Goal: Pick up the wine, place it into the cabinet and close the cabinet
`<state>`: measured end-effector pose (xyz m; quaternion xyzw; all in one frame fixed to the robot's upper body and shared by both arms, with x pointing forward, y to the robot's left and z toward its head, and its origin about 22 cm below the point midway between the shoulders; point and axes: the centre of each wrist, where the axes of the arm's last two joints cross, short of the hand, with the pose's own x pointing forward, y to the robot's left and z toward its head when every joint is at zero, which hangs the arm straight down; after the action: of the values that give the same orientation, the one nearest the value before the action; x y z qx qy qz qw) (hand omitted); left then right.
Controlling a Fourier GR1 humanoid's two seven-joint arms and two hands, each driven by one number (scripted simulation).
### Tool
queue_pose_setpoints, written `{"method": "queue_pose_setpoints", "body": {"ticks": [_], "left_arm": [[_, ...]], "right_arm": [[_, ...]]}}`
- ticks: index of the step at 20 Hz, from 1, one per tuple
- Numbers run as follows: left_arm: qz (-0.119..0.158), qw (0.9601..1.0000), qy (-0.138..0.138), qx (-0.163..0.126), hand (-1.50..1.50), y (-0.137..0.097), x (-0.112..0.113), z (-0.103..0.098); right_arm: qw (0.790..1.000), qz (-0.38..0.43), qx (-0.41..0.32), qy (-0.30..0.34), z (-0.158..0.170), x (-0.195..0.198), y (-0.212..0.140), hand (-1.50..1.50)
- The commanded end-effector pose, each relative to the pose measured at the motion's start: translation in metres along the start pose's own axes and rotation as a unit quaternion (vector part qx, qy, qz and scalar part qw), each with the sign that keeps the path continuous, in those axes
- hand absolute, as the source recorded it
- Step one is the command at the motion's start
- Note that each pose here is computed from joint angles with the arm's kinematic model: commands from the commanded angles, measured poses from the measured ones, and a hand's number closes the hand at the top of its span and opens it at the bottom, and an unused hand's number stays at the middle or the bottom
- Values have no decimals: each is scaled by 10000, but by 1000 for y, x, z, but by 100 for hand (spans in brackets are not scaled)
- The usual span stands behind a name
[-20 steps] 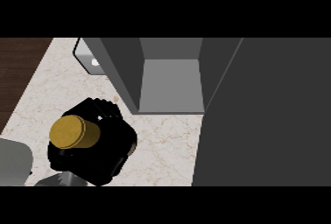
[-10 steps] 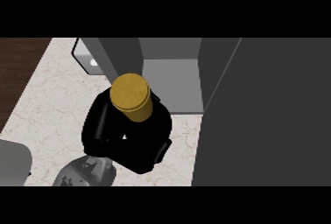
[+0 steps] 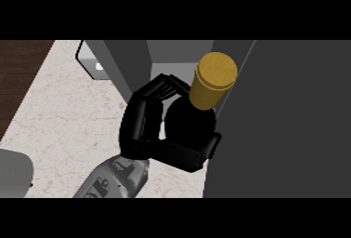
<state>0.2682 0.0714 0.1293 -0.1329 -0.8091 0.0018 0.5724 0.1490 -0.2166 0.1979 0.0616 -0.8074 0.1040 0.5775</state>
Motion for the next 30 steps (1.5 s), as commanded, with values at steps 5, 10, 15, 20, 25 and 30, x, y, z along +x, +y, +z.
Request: {"method": "queue_pose_setpoints", "body": {"ticks": [5,10,15,20,25,30], "left_arm": [[-325,9993,-127,144,150,-4,-5,-30],[-298,9993,-29,206,150,-6,-36,-18],[-75,9985,-29,534,150,-15,-36,-27],[-19,9979,-28,644,150,6,-59,-22],[-562,9966,33,597,150,10,-79,-26],[-813,9950,14,585,150,17,-96,-11]], "right_arm": [[9993,-171,259,-228,24,32,6,-150],[9993,-176,164,-275,13,29,1,-150],[9993,-81,183,-306,19,24,-1,-150],[9993,-100,127,-328,25,36,-5,-150],[9995,-85,231,-182,17,20,-1,-150],[9994,-151,154,-264,14,11,-10,-150]]}}
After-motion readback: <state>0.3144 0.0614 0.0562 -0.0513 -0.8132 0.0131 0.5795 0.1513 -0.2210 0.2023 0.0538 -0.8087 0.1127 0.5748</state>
